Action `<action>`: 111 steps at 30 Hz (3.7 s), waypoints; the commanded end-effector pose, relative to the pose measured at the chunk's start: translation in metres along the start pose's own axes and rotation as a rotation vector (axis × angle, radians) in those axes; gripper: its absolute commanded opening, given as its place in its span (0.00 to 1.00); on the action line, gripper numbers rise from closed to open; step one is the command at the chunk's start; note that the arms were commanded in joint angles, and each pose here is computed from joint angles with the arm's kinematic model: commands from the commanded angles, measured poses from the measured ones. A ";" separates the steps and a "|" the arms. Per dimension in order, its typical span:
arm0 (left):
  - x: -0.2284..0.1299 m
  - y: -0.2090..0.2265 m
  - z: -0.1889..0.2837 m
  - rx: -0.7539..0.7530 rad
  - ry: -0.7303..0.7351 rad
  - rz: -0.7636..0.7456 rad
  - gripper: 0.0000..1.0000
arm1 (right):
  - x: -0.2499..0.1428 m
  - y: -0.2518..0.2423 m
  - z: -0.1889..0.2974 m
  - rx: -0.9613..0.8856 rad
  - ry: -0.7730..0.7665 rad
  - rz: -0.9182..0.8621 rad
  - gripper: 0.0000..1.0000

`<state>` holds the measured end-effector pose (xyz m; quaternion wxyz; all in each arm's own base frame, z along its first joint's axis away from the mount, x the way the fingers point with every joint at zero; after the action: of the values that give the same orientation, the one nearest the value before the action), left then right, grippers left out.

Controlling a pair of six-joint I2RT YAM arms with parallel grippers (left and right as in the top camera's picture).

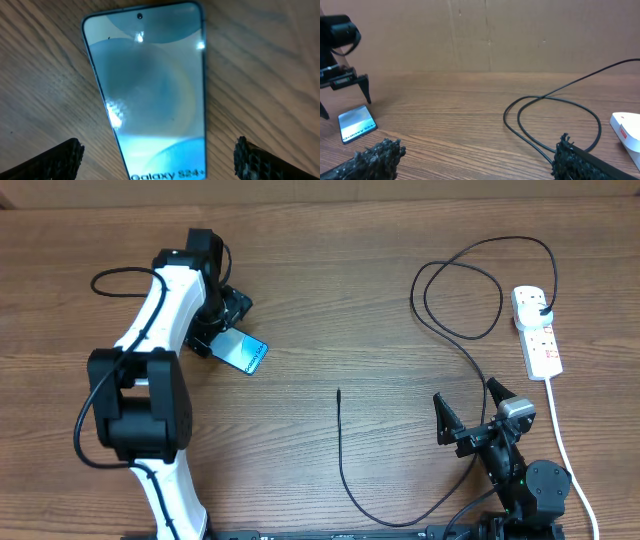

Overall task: Plug charger to phone and switch on socket
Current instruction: 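Lower the left gripper onto the phone and close on its sides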

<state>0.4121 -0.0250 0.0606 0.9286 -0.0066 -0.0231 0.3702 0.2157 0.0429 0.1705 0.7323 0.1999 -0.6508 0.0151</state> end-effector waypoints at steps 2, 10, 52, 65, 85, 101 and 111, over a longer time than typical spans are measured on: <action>-0.001 0.001 -0.017 0.022 0.035 0.018 1.00 | 0.002 0.001 0.001 0.002 -0.012 0.005 1.00; -0.001 0.003 -0.027 0.042 0.041 0.018 1.00 | 0.002 0.001 0.001 0.002 -0.012 0.005 1.00; -0.010 0.019 -0.045 0.101 0.045 0.146 1.00 | 0.002 0.001 0.001 0.002 -0.012 0.005 1.00; -0.009 0.016 -0.053 0.078 0.030 0.147 1.00 | 0.002 0.001 0.001 0.002 -0.012 0.005 1.00; -0.008 0.016 -0.053 0.077 0.029 0.147 1.00 | 0.002 0.001 0.001 0.002 -0.012 0.005 1.00; -0.016 0.008 -0.053 0.029 0.086 0.192 1.00 | 0.002 0.001 0.001 0.002 -0.012 0.005 1.00; -0.017 0.008 -0.053 0.028 0.087 0.198 1.00 | 0.002 0.001 0.001 0.002 -0.012 0.005 1.00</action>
<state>0.4070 -0.0282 0.0201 0.8951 -0.0107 -0.0031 0.4457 0.2157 0.0429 0.1705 0.7323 0.2001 -0.6508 0.0149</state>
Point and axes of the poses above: each gripper's point midway between its finger pads, its own z axis back along the fingers, its own y axis along the line the jaws close on, x = y × z, the point moved 2 cm from there along z, back along the fingers, and after that the axes turned 10 degrees about -z, right-handed, at the moved point
